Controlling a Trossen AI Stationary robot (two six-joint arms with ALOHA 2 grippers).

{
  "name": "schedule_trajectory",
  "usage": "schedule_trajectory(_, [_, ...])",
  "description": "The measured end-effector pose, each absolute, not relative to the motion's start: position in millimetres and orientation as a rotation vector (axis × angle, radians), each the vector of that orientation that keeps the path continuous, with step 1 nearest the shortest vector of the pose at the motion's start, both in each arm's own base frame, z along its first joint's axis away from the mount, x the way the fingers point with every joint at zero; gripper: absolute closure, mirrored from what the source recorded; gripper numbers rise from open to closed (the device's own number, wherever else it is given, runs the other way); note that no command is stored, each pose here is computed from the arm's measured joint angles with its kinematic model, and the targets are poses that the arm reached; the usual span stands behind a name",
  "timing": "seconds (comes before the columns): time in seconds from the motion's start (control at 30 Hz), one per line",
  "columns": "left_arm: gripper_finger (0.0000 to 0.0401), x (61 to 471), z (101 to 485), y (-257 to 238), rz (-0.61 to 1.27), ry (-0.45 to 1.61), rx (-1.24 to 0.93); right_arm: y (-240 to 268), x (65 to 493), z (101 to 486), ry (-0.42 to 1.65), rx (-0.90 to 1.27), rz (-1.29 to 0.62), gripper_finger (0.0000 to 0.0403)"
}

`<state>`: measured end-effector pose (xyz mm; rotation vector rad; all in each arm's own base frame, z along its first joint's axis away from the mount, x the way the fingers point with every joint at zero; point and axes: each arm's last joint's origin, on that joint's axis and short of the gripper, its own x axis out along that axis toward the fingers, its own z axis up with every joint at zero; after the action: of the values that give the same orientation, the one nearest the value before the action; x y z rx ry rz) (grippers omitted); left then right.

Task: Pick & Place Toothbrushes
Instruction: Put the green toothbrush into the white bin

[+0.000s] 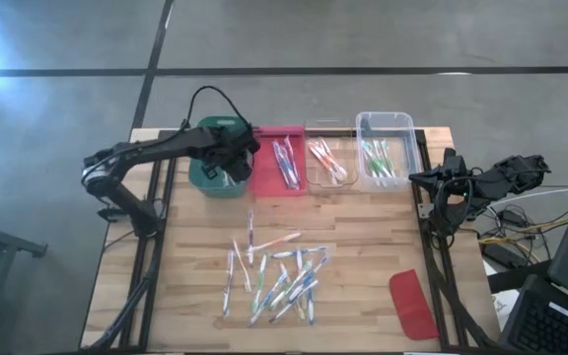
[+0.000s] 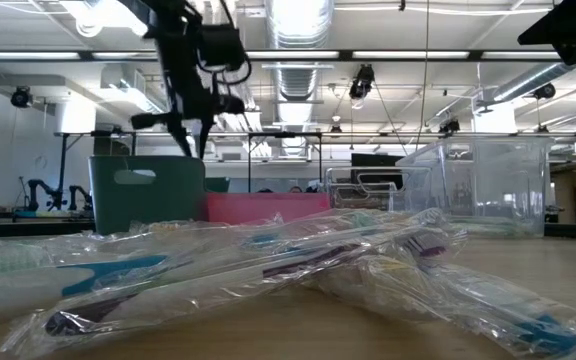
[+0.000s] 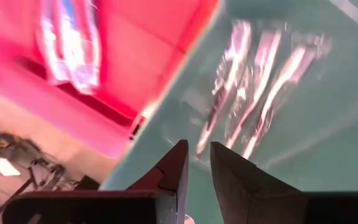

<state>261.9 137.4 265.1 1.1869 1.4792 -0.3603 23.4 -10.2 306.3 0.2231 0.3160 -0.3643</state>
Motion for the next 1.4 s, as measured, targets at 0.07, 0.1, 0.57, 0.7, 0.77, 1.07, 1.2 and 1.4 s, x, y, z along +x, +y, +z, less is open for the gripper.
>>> schedule_trajectory(0.07, [0.0330, 263, 273, 123, -0.334, 1.439, 1.190, -10, 23, 306, 0.316, 0.223, -0.364, 0.0394])
schedule_trajectory(0.1, [0.0330, 264, 276, 115, -0.325, 1.419, 1.193, -10, 23, 306, 0.316, 0.223, -0.364, 0.0394])
schedule_trajectory(0.57, [0.0330, 263, 311, -10, 0.016, 1.088, 0.873, -10, 23, 306, 0.316, 0.223, -0.364, 0.0394])
schedule_trajectory(0.7, [0.0330, 264, 311, -35, 0.141, 0.996, 0.562, -10, 23, 306, 0.316, 0.223, -0.364, 0.0394])
schedule_trajectory(0.77, [0.0330, 264, 309, -45, 0.173, 0.973, 0.456, -10, 23, 306, 0.316, 0.223, -0.364, 0.0394])
schedule_trajectory(1.07, [0.0330, 275, 296, -66, 0.033, 0.976, 0.539, -10, 23, 306, 0.316, 0.223, -0.365, 0.0394])
schedule_trajectory(1.2, [0.0329, 288, 280, -73, -0.118, 0.998, 0.572, -10, 23, 306, 0.316, 0.223, -0.364, 0.0394])
schedule_trajectory(1.4, [0.0312, 306, 248, -78, -0.172, 1.102, 0.638, -10, 23, 306, 0.316, 0.223, -0.364, 0.0394])
